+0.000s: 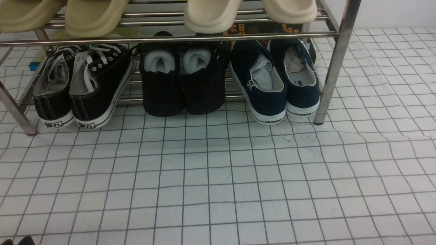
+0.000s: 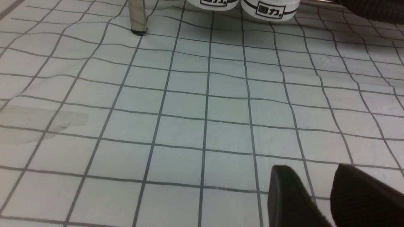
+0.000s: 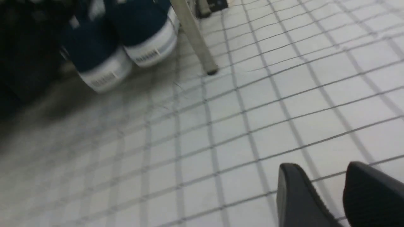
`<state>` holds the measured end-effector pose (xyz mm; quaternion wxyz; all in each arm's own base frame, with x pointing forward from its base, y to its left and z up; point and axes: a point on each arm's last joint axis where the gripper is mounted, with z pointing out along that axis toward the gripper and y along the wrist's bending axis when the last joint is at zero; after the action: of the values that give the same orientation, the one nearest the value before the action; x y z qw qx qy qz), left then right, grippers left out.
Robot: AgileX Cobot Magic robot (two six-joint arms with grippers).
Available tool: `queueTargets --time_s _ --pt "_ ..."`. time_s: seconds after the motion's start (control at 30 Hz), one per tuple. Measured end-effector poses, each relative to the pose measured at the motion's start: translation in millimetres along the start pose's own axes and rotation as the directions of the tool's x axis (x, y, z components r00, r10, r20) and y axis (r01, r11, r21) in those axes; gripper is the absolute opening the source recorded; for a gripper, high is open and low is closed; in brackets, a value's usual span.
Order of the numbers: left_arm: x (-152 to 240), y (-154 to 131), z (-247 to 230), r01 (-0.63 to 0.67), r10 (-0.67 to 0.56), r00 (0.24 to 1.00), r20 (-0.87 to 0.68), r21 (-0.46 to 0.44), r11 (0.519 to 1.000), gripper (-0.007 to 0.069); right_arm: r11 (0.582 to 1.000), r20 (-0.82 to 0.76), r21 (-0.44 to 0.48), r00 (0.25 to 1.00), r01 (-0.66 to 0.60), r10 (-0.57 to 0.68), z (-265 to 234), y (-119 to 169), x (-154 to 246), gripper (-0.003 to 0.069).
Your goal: Take the shoes off the shelf with your hand from the white checkered tablecloth.
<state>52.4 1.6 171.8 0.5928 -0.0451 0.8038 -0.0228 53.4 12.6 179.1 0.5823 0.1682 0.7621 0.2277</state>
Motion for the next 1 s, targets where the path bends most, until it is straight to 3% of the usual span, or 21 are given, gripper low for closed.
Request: queueTargets --time_s 0.13,0.3,0.43,0.57,0.67,0.73,0.87,0.93,0.97,1.0 --pt "0 0 0 0.000 0.000 1.000 0.000 0.000 1.000 0.0239 0.949 -0.010 -0.068 0.951 -0.308 0.308 0 6 -1 0.0239" --pt "0 0 0 0.000 0.000 1.000 0.000 0.000 1.000 0.0239 0.904 -0.024 -0.101 0.910 -0.415 0.415 0 9 -2 0.0239" --pt "0 0 0 0.000 0.000 1.000 0.000 0.000 1.000 0.0239 0.963 0.063 -0.150 0.970 -0.225 0.237 -7 19 -19 0.0209" --pt "0 0 0 0.000 0.000 1.000 0.000 0.000 1.000 0.0239 0.985 0.143 -0.143 0.987 0.097 -0.076 -16 50 -65 0.0083" --pt "0 0 0 0.000 0.000 1.000 0.000 0.000 1.000 0.0239 0.971 0.041 -0.110 0.977 0.214 -0.210 -5 63 -84 0.0007" --pt "0 0 0 0.000 0.000 1.000 0.000 0.000 1.000 0.0239 0.963 -0.185 -0.069 0.945 0.262 -0.271 24 71 -97 -0.0006" --pt "0 0 0 0.000 0.000 1.000 0.000 0.000 1.000 0.0239 0.964 -0.435 -0.028 0.865 0.264 -0.250 75 79 -118 0.0005" --pt "0 0 0 0.000 0.000 1.000 0.000 0.000 1.000 0.0239 0.961 -0.558 -0.050 0.791 0.272 -0.253 110 84 -125 0.0023" --pt "0 0 0 -0.001 0.001 1.000 0.000 0.000 1.000 0.0239 0.960 -0.557 -0.061 0.788 0.275 -0.261 113 88 -129 0.0023" --pt "0 0 0 -0.001 0.001 1.000 0.000 0.000 1.000 0.0239 0.954 -0.641 -0.126 0.711 0.273 -0.288 142 97 -129 0.0044"
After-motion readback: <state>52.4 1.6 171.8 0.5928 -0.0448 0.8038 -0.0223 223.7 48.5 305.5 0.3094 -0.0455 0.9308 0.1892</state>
